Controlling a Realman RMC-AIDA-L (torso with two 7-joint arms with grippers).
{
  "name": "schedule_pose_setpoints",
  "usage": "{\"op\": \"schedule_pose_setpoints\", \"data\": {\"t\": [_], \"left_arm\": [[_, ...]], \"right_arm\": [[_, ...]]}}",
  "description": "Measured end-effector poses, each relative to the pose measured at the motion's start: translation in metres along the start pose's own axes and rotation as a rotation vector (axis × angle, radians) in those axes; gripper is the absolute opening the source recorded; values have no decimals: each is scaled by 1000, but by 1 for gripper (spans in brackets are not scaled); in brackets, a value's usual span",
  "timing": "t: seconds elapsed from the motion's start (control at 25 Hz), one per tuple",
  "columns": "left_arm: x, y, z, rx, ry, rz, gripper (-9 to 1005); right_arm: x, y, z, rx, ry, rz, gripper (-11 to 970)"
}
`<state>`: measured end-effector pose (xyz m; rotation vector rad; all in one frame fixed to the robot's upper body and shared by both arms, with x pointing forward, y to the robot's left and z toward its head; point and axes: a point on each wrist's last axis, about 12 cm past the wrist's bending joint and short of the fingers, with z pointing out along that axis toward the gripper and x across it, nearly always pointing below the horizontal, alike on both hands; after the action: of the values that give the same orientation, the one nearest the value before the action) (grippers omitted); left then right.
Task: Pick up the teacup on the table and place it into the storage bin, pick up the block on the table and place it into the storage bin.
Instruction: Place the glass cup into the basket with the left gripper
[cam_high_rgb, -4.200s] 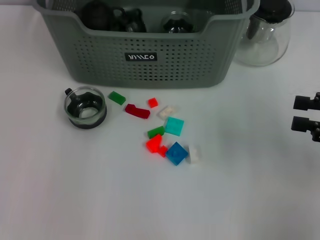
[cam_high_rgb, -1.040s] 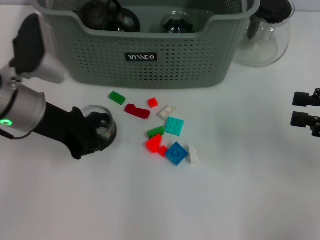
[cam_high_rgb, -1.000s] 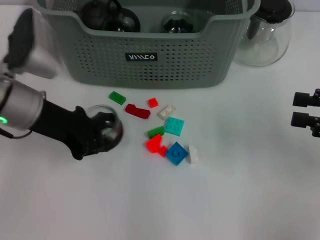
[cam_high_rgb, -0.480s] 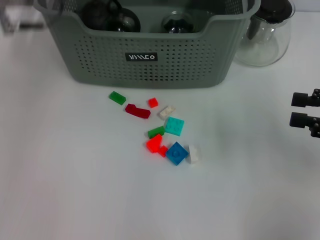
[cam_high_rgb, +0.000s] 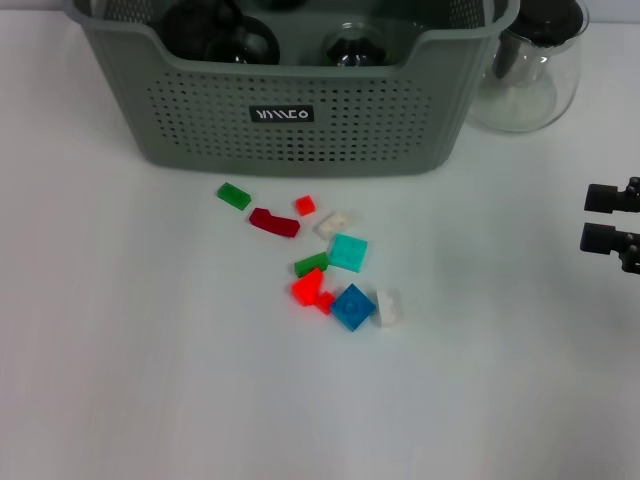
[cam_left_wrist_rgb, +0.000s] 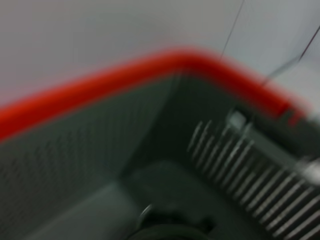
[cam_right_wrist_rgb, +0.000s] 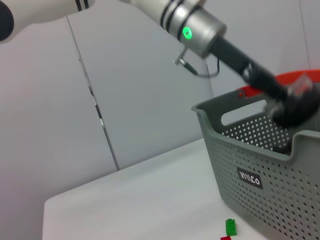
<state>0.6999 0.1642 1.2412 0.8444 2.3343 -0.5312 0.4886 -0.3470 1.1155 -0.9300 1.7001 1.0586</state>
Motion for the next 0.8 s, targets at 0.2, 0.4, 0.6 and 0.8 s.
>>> {"op": "schedule_pose_setpoints", "data": {"t": [0.2,0.4,0.6,0.8], "left_arm": [[8,-17,38,-153,130,98,48],[15,-28,51,-173,168,133,97],[22,-30,58,-174,198,139,145],[17,-26,42,-142,123,100,292]], "right_arm": [[0,0,0,-1,2,3,505],[1,0,0,-2,5,3,505],[2,1,2,-4,12,10,505],[3,1,1,-1,12,10,505]]}}
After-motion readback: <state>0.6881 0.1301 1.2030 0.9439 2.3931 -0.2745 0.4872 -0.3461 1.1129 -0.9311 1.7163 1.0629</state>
